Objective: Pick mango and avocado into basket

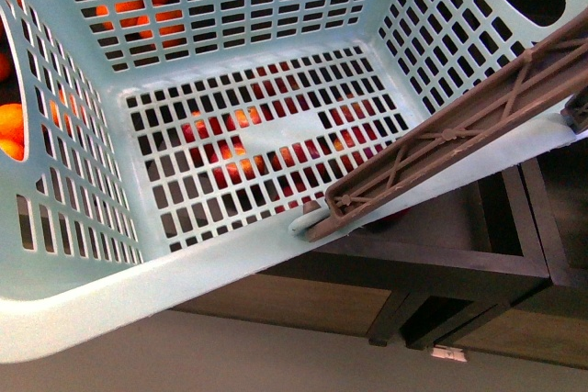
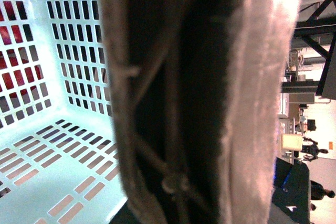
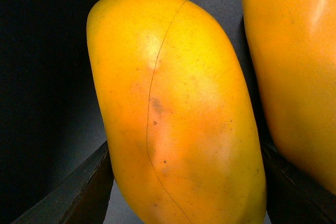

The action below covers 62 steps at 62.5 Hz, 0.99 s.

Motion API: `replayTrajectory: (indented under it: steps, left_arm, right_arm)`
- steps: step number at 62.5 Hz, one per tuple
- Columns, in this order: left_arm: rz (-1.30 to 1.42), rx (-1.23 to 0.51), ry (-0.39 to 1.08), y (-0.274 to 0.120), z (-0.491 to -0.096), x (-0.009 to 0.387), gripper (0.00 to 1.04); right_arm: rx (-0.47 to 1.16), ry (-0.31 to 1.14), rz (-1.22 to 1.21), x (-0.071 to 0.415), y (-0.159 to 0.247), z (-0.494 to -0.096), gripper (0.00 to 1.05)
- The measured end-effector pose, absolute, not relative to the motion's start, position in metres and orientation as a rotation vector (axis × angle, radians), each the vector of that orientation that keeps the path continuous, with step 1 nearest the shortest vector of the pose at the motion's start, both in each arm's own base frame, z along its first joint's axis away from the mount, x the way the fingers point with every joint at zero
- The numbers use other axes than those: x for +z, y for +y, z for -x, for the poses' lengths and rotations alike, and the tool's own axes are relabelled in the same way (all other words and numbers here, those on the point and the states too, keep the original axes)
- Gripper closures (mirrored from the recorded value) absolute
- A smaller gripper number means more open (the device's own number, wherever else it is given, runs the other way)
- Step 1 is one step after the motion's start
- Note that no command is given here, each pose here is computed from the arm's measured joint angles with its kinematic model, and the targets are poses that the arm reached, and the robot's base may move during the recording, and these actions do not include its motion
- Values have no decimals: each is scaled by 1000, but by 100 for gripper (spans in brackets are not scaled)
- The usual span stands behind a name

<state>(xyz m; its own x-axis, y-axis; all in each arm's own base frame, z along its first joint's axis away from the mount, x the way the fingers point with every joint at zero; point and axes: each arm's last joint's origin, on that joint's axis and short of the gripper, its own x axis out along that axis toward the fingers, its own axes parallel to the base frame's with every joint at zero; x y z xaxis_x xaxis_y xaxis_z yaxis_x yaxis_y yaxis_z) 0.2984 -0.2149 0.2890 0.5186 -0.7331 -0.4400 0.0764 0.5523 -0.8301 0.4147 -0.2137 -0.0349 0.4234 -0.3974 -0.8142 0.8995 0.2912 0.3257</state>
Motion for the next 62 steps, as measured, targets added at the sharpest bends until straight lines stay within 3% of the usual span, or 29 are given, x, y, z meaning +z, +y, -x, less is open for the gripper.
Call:
replayTrajectory:
  steps: [27,40,62]
  left_arm:
    - [854,-564,899,-215,-298,289,90]
    - [855,-564,900,-215,-298,289,90]
    - [854,-564,899,-215,-298,289,90]
  right_arm:
    - [-734,615,-763,51,-176,-363,38]
    - [-570,598,-682,99,-130,-325,38]
    - [-349,449,-560,194,-61,-280,38]
